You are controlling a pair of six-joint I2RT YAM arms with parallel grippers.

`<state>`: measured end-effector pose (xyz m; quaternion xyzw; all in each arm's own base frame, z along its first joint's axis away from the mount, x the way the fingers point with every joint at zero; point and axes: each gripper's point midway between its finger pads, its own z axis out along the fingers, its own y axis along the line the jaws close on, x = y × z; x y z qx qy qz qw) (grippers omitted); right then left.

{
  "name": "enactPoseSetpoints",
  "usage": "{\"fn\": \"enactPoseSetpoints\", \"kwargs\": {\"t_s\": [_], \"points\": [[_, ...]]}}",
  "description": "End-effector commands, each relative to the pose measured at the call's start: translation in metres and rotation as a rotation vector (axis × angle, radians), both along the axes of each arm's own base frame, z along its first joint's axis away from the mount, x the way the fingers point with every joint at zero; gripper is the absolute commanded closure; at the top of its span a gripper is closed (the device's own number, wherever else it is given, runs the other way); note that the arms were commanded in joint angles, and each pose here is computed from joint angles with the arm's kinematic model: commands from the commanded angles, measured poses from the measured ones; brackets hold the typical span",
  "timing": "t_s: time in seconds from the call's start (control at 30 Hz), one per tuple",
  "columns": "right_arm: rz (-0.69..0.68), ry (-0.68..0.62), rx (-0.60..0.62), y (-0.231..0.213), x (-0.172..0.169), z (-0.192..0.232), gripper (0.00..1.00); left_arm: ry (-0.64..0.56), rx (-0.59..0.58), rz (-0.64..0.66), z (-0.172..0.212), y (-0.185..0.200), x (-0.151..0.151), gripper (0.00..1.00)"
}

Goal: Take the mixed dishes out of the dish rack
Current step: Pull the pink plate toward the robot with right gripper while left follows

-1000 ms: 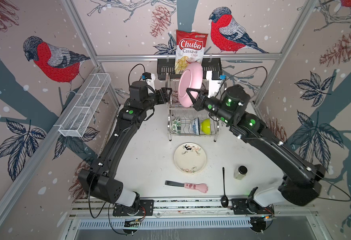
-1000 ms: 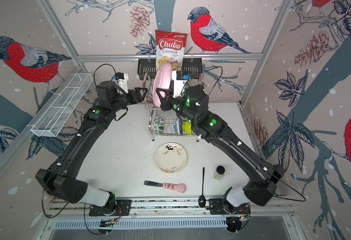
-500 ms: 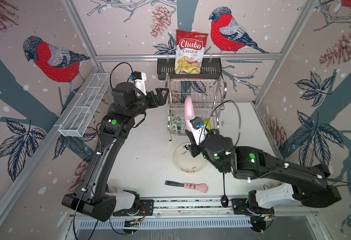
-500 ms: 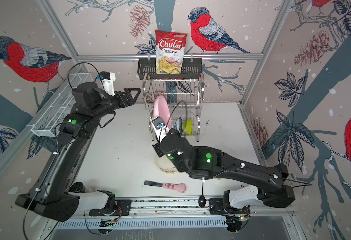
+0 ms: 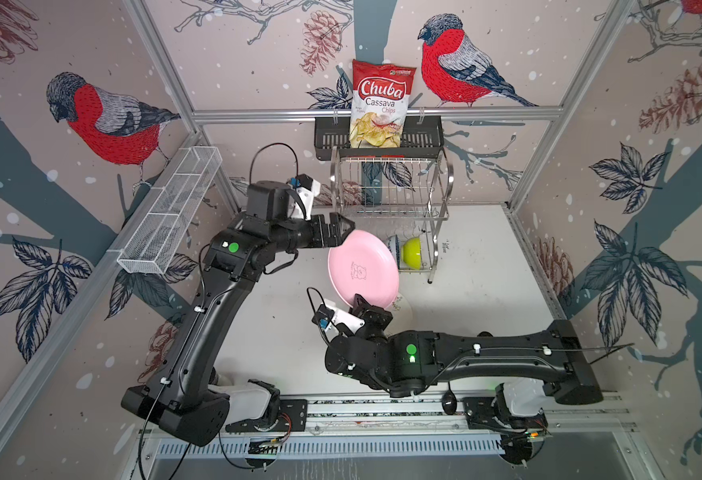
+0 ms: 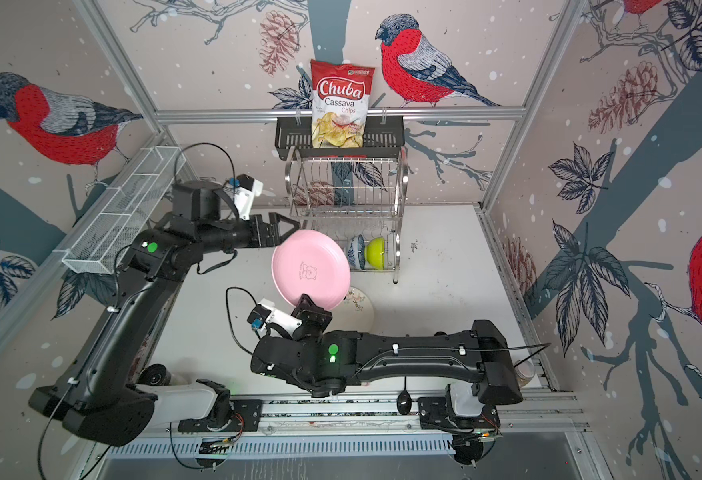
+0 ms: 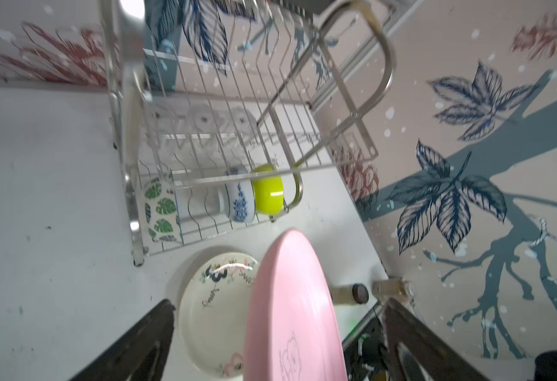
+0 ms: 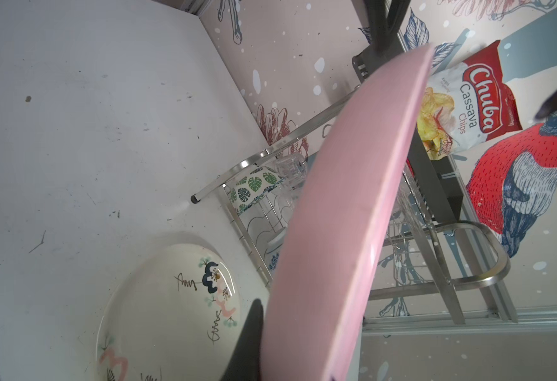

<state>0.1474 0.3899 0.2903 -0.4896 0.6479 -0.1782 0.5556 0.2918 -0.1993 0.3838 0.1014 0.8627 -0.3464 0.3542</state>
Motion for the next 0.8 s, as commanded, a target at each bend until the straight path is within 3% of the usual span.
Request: {"fn": "enactPoseSetpoints", "kwargs": {"t_s": [0.0,0.13,0.23,0.33,0.5,0.63,0.77], "points": [[-0.006,-0.037,0.001,0.004,0.002,0.003,1.00,0.095,0.049,-0.063,-0.035,-0.005,-0.023,0.03],[-0.009,-0.034,-0.026,0.005,0.006,-0.007,1.00,0.141,0.073,-0.070,-0.060,-0.003,-0.032,0.04],[-0.010,-0.033,-0.042,0.004,0.008,-0.014,1.00,0.161,0.099,-0.043,-0.074,0.003,-0.033,0.12],[-0.021,-0.040,-0.052,0.003,0.011,-0.017,1.00,0.167,0.074,-0.054,-0.077,-0.001,-0.034,0.28],[-0.042,-0.036,-0.042,0.000,0.018,-0.019,1.00,0.175,0.011,-0.086,-0.080,-0.014,-0.031,0.67],[-0.040,-0.014,-0.014,-0.002,0.021,-0.019,0.92,0.187,-0.017,-0.104,-0.084,-0.022,-0.028,0.84],[-0.025,0.040,0.039,-0.003,0.024,-0.022,0.75,0.199,-0.049,-0.129,-0.087,-0.029,-0.026,0.96]]}}
